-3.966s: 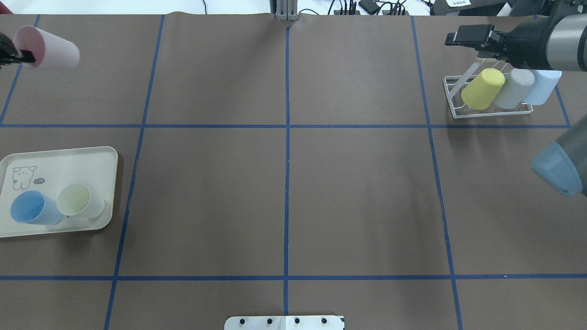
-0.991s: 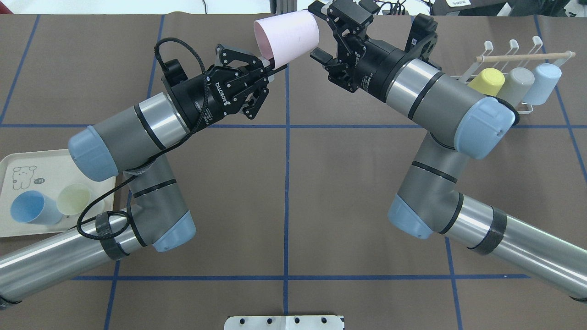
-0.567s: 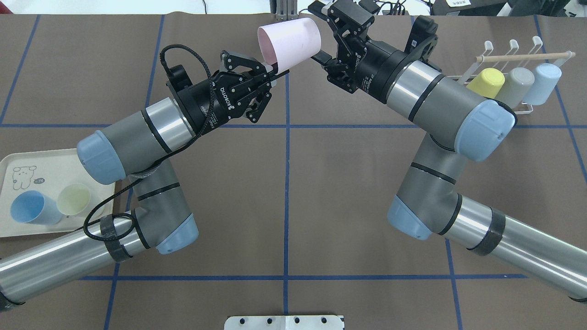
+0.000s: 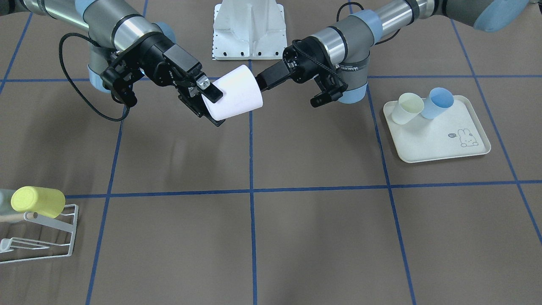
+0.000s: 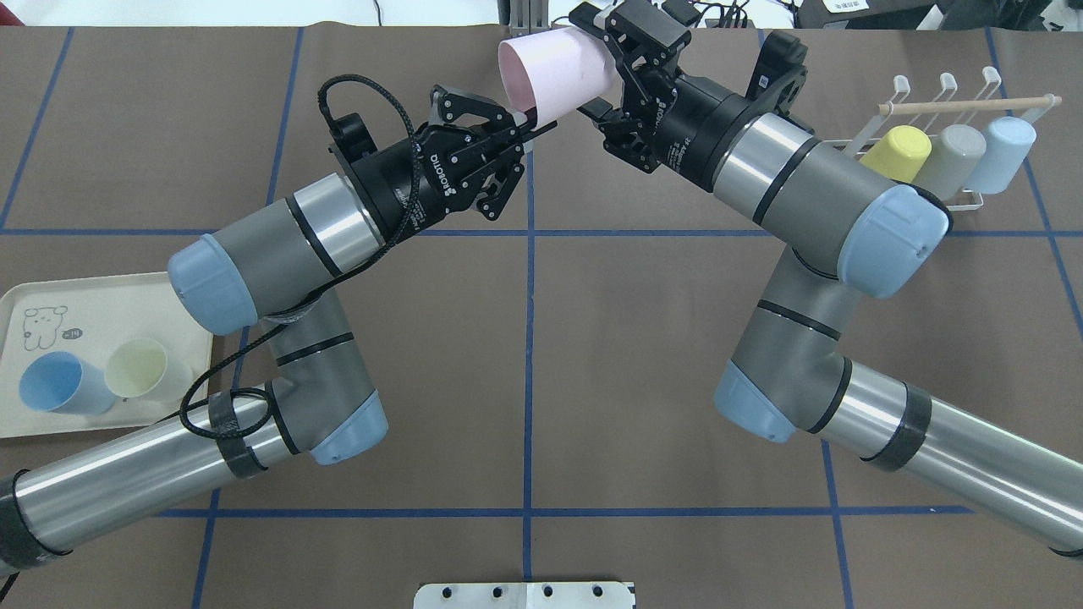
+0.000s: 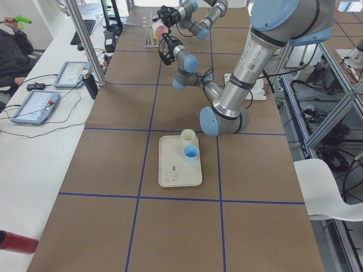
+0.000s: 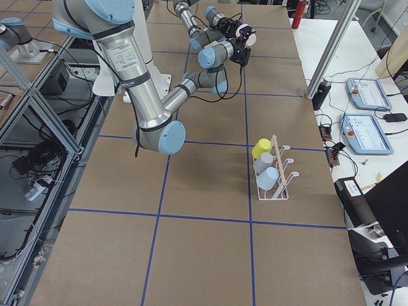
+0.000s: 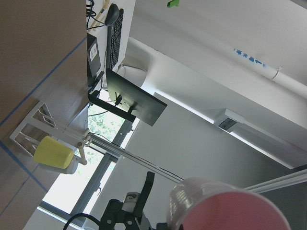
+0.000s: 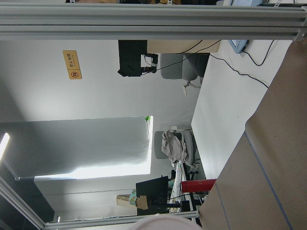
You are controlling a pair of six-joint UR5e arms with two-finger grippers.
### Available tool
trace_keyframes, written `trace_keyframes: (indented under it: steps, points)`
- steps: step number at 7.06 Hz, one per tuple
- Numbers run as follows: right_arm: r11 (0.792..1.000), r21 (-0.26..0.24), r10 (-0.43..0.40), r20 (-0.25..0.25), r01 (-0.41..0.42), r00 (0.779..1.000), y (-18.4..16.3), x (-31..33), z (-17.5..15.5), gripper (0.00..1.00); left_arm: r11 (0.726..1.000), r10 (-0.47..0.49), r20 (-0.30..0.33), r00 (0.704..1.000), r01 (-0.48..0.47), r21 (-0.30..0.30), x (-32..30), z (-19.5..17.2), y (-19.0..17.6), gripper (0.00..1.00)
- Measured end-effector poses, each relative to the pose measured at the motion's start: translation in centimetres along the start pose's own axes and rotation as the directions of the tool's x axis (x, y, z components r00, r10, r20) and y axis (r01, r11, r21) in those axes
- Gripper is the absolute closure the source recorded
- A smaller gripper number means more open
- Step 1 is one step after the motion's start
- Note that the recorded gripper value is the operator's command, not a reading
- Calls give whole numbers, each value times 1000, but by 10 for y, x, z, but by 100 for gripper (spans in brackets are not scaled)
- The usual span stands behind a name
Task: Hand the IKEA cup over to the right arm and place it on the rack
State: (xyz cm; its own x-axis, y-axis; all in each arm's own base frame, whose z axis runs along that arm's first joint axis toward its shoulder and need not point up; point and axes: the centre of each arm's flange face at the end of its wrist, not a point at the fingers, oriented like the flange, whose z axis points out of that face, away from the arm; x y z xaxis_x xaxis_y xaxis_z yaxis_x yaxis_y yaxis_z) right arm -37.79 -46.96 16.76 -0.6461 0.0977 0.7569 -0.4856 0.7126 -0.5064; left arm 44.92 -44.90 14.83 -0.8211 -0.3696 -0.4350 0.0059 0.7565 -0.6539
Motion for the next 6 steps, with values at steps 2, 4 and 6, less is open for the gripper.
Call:
trace_keyframes:
  steps: [2, 4, 6]
  points:
    - [1000, 0, 0, 1, 0, 1000, 0, 0, 0, 1, 1000, -6, -9, 1000, 6, 9, -5, 10, 3, 100]
    - [1000, 0, 0, 1, 0, 1000, 0, 0, 0, 39, 1000, -7, -10, 1000, 7, 13, -6, 12, 4, 100]
    - [1000, 0, 2, 0, -2, 1000, 0, 0, 0, 100, 1000, -9, -7, 1000, 9, 12, -8, 12, 4, 1]
